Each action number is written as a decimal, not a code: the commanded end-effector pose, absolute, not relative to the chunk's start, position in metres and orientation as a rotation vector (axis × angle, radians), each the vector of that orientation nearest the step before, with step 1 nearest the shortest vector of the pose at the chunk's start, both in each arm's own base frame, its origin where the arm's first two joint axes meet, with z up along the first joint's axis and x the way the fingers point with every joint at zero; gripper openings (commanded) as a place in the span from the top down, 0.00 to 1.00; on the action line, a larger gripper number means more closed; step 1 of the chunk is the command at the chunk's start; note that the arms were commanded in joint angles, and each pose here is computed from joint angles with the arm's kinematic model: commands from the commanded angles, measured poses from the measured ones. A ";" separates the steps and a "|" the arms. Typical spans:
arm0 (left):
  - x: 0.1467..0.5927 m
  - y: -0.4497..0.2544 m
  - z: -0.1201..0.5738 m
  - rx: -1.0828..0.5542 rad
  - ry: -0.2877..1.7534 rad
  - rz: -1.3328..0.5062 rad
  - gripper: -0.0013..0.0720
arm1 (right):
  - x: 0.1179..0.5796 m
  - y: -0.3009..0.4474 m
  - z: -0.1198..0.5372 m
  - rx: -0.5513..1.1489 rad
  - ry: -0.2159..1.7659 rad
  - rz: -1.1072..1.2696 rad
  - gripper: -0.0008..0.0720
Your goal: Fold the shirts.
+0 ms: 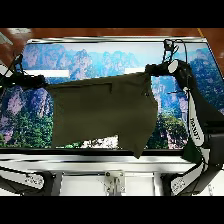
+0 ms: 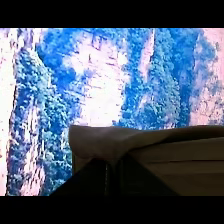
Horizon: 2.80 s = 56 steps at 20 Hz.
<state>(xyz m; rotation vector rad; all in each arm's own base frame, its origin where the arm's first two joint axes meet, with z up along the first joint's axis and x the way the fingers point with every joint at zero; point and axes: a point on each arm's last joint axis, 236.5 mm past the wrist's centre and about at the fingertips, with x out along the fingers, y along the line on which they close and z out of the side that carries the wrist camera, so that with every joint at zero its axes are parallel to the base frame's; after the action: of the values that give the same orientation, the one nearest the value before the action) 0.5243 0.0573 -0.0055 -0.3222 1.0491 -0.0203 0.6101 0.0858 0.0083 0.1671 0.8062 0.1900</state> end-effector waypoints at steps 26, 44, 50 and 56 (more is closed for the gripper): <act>0.308 0.086 -0.007 -0.417 1.654 -0.031 0.06 | 0.385 -0.035 0.036 0.106 1.572 0.186 0.19; 0.231 0.000 -0.138 -0.813 1.595 -0.065 0.09 | 0.353 -0.055 -0.015 0.462 1.387 0.106 0.19; 0.244 -0.031 -0.133 -0.853 1.578 -0.169 0.88 | 0.336 -0.049 -0.021 0.479 1.455 0.116 0.19; 0.246 -0.032 -0.114 -0.807 1.540 -0.215 0.92 | 0.250 0.021 -0.082 0.558 1.729 0.251 0.18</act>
<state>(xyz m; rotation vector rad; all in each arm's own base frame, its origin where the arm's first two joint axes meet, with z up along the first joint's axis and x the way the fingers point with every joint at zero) 0.2433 -0.0250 -0.1269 -0.7985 1.5598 -0.1762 0.2835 -0.0081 -0.0594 0.5332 1.6381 0.1993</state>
